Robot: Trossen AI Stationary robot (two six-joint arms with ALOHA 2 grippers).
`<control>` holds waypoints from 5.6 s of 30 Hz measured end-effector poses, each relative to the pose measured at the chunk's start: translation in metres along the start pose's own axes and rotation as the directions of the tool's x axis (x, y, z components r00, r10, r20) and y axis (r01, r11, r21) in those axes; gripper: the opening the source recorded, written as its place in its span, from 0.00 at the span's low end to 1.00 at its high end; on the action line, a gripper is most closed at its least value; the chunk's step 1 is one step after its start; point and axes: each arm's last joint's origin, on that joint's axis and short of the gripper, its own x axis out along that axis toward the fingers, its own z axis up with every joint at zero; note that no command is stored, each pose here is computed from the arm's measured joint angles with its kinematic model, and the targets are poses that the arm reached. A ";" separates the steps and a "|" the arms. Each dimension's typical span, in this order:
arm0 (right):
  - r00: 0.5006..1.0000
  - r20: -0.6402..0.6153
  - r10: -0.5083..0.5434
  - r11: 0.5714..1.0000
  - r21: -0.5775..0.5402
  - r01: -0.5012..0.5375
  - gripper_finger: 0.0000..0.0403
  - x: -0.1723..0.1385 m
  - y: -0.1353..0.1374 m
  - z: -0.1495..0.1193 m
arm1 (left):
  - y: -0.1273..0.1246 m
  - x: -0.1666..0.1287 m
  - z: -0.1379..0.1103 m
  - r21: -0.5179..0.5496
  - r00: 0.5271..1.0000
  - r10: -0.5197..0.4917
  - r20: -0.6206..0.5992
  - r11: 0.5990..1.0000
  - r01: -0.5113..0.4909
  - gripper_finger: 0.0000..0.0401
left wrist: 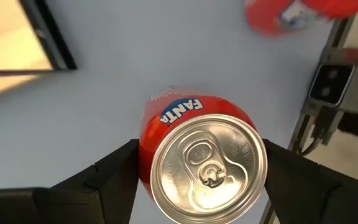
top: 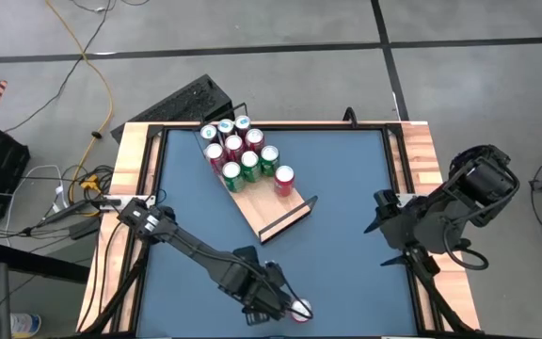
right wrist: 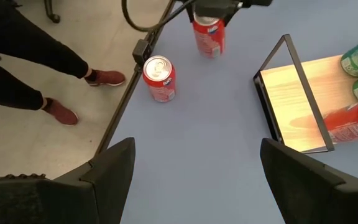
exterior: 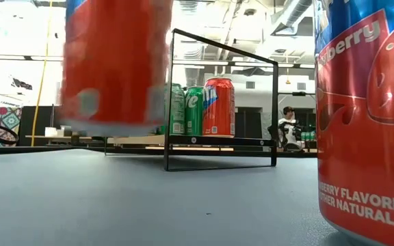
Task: Place canned beverage on shelf
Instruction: Put the left red soda can on the shelf aligned with the other red soda can
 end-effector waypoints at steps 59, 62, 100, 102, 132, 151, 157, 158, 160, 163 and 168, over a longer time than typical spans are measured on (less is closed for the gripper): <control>0.985 0.016 -0.170 0.962 0.221 0.163 0.82 0.003 -0.033 0.007 | 0.281 -0.061 0.060 0.275 0.993 -0.018 0.118 0.961 -0.016 0.67; 0.985 0.016 -0.171 0.962 0.221 0.163 0.82 0.003 -0.033 0.007 | 0.285 -0.057 0.059 0.268 0.993 -0.028 0.113 0.963 -0.004 0.67; 0.985 0.016 -0.173 0.962 0.219 0.165 0.82 0.003 -0.033 0.007 | 0.292 -0.020 0.069 0.286 0.994 -0.055 0.099 0.958 0.025 0.67; 0.985 0.016 -0.173 0.962 0.217 0.165 0.82 0.003 -0.033 0.007 | 0.294 -0.021 0.069 0.282 0.993 -0.067 0.099 0.959 0.037 0.67; 0.985 0.018 -0.172 0.961 0.223 0.164 0.82 0.003 -0.033 0.008 | 0.298 -0.008 0.071 0.260 0.989 -0.070 0.126 0.965 0.035 0.81; 0.985 0.017 -0.172 0.961 0.221 0.164 0.82 0.003 -0.033 0.007 | 0.304 -0.007 0.071 0.154 0.991 -0.042 0.129 0.988 0.022 0.87; 0.985 0.017 -0.172 0.961 0.221 0.164 0.82 0.003 -0.033 0.007 | 0.305 -0.011 0.068 0.134 0.993 -0.010 0.117 0.991 -0.005 0.87; 0.985 0.017 -0.172 0.961 0.221 0.164 0.82 0.003 -0.033 0.007 | 0.305 -0.012 0.068 0.131 0.994 -0.001 0.113 0.991 -0.013 0.87; 0.985 0.017 -0.172 0.962 0.220 0.164 0.82 0.003 -0.033 0.007 | 0.304 -0.012 0.067 0.126 0.994 0.001 0.111 0.992 -0.015 0.87; 0.985 0.017 -0.172 0.962 0.217 0.165 0.82 0.003 -0.033 0.007 | 0.304 -0.016 0.068 0.118 0.994 0.013 0.110 0.993 -0.026 0.87; 0.985 0.017 -0.172 0.962 0.217 0.165 0.82 0.003 -0.033 0.007 | 0.303 -0.029 0.073 0.108 0.987 0.013 0.158 0.994 -0.031 0.87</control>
